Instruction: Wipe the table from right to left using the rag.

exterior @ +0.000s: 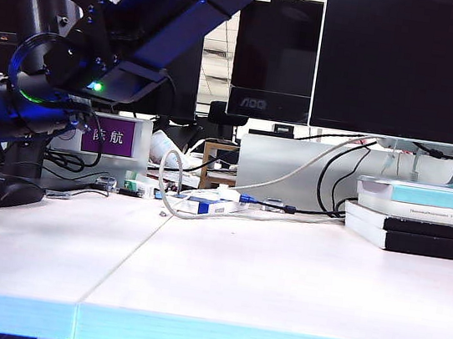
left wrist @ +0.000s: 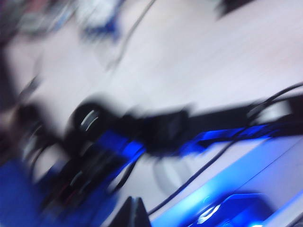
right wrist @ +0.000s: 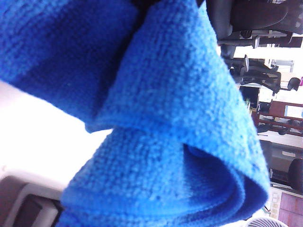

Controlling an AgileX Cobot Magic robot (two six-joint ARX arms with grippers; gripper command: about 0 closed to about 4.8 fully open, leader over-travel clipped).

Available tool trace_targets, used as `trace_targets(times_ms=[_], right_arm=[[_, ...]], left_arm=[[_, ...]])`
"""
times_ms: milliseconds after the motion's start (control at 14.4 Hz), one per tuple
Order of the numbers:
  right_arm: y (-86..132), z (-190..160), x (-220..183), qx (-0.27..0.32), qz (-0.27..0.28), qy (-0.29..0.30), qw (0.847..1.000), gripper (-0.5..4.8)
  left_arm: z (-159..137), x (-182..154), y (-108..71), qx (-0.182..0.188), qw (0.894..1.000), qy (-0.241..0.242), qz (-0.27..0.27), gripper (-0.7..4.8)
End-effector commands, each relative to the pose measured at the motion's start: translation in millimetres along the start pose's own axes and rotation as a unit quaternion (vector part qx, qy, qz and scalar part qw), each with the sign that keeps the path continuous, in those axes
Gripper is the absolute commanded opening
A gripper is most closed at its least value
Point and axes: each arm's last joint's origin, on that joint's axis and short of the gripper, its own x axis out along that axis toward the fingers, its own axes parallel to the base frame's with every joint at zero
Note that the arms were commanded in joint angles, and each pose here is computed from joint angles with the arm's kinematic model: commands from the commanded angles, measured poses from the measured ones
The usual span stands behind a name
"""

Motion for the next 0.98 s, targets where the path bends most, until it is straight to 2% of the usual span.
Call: trace_targets(times_ms=[70, 209, 348, 627, 836, 906, 975], right_arm=[[6.3, 0.2, 0.4, -0.009, 0.013, -0.004, 1.0, -0.01], [6.5, -0.2, 0.6, -0.009, 0.014, -0.001, 1.0, -0.01], [5.9, -1.0, 0.6, -0.006, 0.012, 0.004, 1.0, -0.01], [-6.3, -17.0, 3.2, 0.046, -0.074, 0.039, 0.995, -0.03], [-10.7, -22.1, 2.6, 0.057, -0.102, 0.054, 0.992, 0.0], [-10.8, -22.0, 2.4, 0.053, -0.102, 0.054, 0.992, 0.12], [-11.3, -21.3, 2.0, 0.052, -0.102, 0.053, 0.992, 1.15]], left_arm=[[1.3, -14.5, 3.4, -0.026, 0.998, -0.01, 0.059, -0.05], [5.7, -27.7, 5.0, -0.029, 0.996, -0.035, 0.082, -0.05], [6.6, -32.4, 5.1, -0.034, 0.995, -0.043, 0.082, -0.05], [5.6, -32.6, 5.1, -0.039, 0.995, -0.039, 0.083, -0.05], [2.4, -32.4, 4.8, -0.037, 0.996, -0.022, 0.082, -0.05], [2.5, -32.5, 4.8, -0.037, 0.996, -0.022, 0.082, -0.05], [2.3, -32.6, 4.8, -0.037, 0.996, -0.022, 0.082, -0.05]])
